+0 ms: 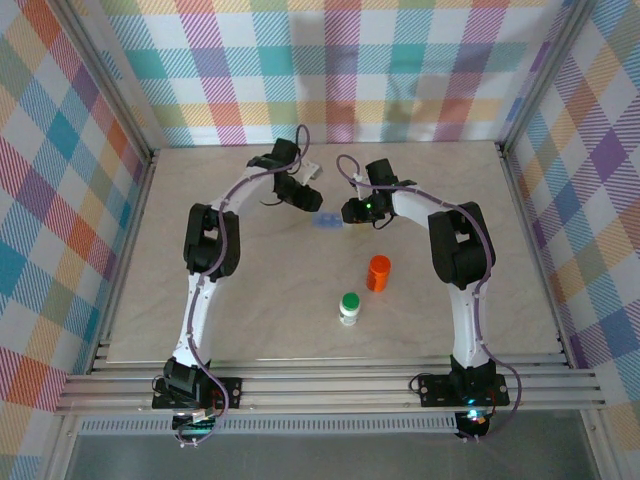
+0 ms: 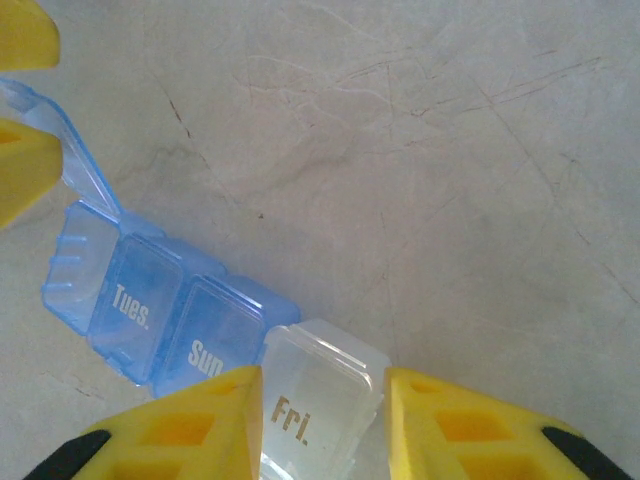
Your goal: Sort the pills into containers
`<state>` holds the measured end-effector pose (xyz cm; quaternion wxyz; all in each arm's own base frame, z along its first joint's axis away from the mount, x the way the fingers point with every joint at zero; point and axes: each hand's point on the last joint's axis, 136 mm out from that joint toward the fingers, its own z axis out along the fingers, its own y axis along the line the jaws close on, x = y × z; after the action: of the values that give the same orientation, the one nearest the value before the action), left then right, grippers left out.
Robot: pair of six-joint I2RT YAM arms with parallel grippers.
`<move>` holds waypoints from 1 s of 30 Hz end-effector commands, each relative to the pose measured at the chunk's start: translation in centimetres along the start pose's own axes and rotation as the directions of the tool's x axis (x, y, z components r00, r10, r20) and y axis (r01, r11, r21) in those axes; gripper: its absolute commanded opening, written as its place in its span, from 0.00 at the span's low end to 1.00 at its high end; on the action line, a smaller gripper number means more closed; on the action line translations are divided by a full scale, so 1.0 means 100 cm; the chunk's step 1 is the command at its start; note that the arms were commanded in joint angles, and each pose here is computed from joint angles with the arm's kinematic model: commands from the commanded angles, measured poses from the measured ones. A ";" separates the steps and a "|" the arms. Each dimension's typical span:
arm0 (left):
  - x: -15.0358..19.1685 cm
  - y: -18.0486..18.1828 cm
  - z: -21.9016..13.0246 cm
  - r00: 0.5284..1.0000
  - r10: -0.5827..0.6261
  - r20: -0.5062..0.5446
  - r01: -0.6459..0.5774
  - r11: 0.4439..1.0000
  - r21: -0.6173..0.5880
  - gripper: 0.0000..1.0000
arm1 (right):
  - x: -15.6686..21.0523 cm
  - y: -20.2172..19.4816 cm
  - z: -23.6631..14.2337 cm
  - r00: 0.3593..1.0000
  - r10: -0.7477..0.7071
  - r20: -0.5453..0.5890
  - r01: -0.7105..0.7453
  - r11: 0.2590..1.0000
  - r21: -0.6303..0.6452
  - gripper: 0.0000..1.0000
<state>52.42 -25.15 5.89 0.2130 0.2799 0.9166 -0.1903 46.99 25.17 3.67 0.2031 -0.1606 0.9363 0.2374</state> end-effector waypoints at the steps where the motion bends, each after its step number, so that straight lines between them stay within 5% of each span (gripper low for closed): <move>1: 0.012 0.001 0.004 0.996 -0.069 -0.051 0.068 0.997 -0.024 0.55 | 0.073 -0.018 0.024 0.969 0.044 -0.245 -0.032 0.998 0.054 0.34; 14: 0.036 -0.013 0.002 0.974 -0.210 -0.079 0.205 0.977 -0.064 0.51 | 0.074 -0.003 0.013 0.968 0.025 -0.249 -0.020 1.000 0.021 0.35; 24: 0.032 -0.037 -0.031 0.979 -0.205 0.022 0.206 0.977 -0.063 0.50 | 0.066 0.009 -0.003 0.975 0.060 -0.213 -0.062 0.998 -0.003 0.41; 30: -0.004 -0.029 -0.083 0.968 -0.133 0.214 0.171 0.971 -0.169 0.52 | 0.050 0.012 -0.023 0.982 0.100 -0.158 -0.096 0.995 0.034 0.44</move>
<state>46.59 -23.93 7.77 0.2209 0.1754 0.9457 -0.1614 43.48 24.98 3.72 0.1514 -0.1520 0.9458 0.2437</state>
